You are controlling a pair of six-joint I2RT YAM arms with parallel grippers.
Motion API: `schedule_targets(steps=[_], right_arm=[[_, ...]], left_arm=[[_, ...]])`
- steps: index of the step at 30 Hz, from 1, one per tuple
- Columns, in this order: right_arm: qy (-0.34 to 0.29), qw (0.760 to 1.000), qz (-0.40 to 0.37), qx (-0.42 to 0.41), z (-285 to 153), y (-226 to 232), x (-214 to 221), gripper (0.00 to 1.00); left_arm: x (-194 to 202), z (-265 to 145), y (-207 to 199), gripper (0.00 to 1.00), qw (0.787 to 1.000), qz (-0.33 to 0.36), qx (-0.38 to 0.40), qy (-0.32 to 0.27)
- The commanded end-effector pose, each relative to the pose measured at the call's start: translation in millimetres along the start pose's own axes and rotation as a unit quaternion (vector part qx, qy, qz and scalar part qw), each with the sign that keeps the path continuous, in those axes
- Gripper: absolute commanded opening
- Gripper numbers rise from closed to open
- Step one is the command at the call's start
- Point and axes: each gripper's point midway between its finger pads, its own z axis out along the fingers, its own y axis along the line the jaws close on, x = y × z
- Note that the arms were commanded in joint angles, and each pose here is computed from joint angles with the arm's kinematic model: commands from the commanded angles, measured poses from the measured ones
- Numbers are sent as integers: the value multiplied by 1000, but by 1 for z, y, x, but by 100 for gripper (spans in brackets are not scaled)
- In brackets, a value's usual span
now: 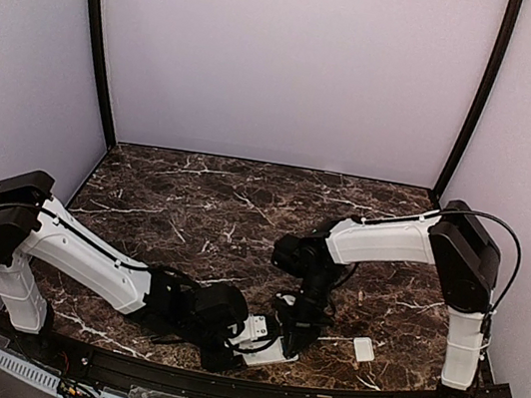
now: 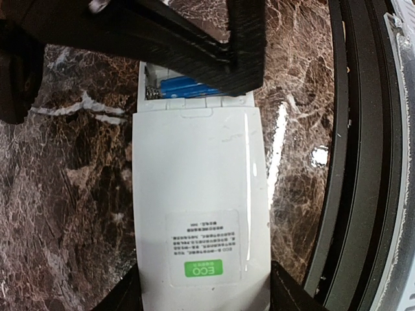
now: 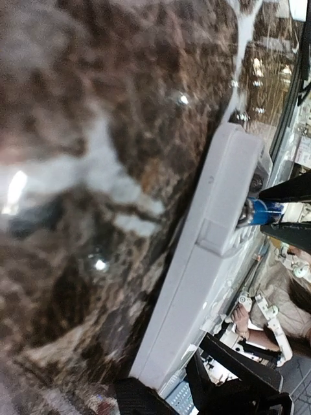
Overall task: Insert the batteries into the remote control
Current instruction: Place the battery in the battery compartment.
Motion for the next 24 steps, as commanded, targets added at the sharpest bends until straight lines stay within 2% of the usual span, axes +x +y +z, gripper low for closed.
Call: schedule_targets(steps=[1,14,20,24], right_arm=[[-32,999,-25,16,-6,-1,-21,10],[-50,998,-33,35,-21,-1,-20,20],[-72,996,-38,29,-38,5,-9,29],[-104,993,-62,12,-53,12,5,32]], left_arm=[[48,9,-21,27,996,6,46,73],[48,9,-22,28,996,8,49,71],[50,9,-22,29,996,6,49,70],[51,8,-24,34,996,7,54,69]])
